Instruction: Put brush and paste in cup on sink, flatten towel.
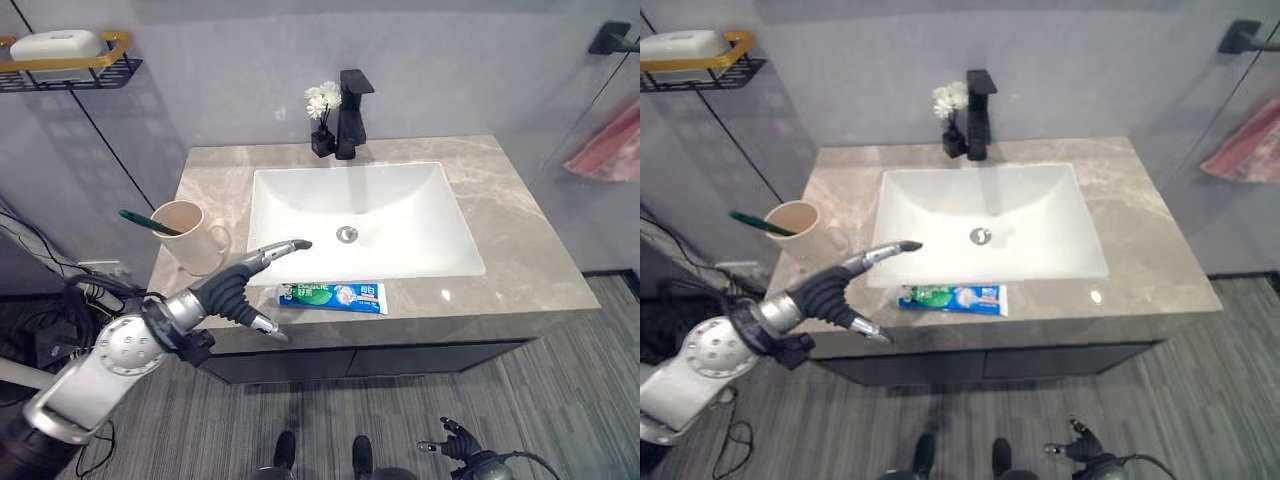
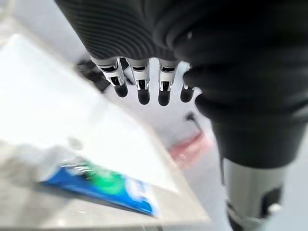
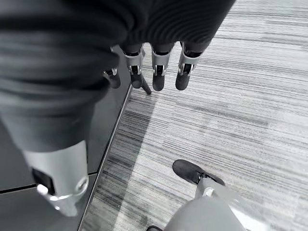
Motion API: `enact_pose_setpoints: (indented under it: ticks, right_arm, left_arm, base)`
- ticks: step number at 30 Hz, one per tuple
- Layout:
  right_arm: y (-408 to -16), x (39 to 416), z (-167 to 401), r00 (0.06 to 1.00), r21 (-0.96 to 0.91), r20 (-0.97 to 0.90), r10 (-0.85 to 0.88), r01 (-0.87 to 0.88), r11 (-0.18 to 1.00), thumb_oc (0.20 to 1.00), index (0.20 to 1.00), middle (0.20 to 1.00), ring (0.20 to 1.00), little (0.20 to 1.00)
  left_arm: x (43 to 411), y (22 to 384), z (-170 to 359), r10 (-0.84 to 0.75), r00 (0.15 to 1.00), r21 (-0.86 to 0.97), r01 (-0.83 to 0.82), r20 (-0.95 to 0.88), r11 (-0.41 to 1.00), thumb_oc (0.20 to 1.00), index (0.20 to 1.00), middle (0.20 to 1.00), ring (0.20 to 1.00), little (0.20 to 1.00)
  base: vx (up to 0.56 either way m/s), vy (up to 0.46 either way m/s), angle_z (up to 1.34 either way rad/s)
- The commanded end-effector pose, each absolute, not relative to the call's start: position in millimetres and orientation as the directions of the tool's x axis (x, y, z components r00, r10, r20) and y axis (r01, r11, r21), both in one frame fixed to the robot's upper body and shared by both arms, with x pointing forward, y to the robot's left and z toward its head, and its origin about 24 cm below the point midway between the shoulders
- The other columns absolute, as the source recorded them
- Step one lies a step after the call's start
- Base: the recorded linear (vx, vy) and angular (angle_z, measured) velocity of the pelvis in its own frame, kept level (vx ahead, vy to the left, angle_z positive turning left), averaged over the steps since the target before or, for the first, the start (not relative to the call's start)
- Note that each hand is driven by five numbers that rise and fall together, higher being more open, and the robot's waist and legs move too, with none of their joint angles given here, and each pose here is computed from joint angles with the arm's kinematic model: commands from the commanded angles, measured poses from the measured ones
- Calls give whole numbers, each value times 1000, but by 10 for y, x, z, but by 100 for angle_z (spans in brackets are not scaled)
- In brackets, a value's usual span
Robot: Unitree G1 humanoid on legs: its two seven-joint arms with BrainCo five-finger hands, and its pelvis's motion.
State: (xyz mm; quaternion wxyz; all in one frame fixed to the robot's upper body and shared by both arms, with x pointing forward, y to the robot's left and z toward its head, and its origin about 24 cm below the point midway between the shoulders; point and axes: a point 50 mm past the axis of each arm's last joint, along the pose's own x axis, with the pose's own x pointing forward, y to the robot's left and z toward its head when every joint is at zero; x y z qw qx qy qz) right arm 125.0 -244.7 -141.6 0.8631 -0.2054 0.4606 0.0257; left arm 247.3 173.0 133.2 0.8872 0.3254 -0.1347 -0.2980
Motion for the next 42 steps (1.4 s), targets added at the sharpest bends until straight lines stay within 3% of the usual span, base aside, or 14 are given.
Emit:
enact_pose_setpoints:
  ticks: [1, 6, 24, 25, 26, 27, 28, 42]
  right_arm:
    - [-2433, 1494, -1297, 660, -357, -743, -114, -246, 901, 1000, 1000, 1000, 1000, 1000]
    - [-2492, 1539, -1244, 676, -370, -728, -111, -252, 894, 1000, 1000, 1000, 1000, 1000]
    - [-2504, 1505, -1239, 678, -367, -728, -102, -260, 893, 1000, 1000, 1000, 1000, 1000]
    - [-2504, 1505, -1239, 678, -367, -728, -102, -260, 893, 1000, 1000, 1000, 1000, 1000]
    - [-2504, 1511, -1236, 679, -368, -727, -102, -260, 893, 1000, 1000, 1000, 1000, 1000]
    - [-2503, 1510, -1238, 678, -367, -728, -102, -260, 893, 1000, 1000, 1000, 1000, 1000]
    - [-2500, 1522, -1236, 680, -366, -726, -103, -255, 895, 1000, 1000, 1000, 1000, 1000]
    - [-2550, 1447, -1284, 653, -365, -742, -152, -203, 908, 1000, 1000, 1000, 1000, 1000]
  left_arm:
    - [2497, 1733, 1373, -591, 801, 767, 320, 94, 556, 1000, 1000, 1000, 1000, 1000]
    - [2609, 1762, 1177, -503, 859, 673, 319, 93, 668, 1000, 1000, 1000, 1000, 1000]
    - [2660, 1810, 1022, -460, 887, 736, 288, 37, 613, 1000, 1000, 1000, 1000, 1000]
    - [2660, 1810, 1021, -460, 887, 736, 288, 37, 613, 846, 846, 846, 846, 846]
    - [2654, 1814, 1007, -463, 886, 744, 294, 25, 601, 423, 423, 423, 423, 423]
    - [2649, 1813, 999, -466, 885, 748, 297, 19, 594, 244, 244, 244, 244, 244]
    - [2649, 1845, 972, -449, 893, 763, 283, 10, 581, 200, 200, 200, 200, 200]
    - [2639, 1827, 865, -460, 888, 838, 257, -7, 482, 200, 200, 200, 200, 200]
  base:
    - [-10, 34, -38]
    - [-53, 45, -15]
    - [3, 9, -5]
    - [0, 0, 0]
    - [0, 0, 0]
    - [0, 0, 0]
    - [0, 0, 0]
    - [5, -2, 0]
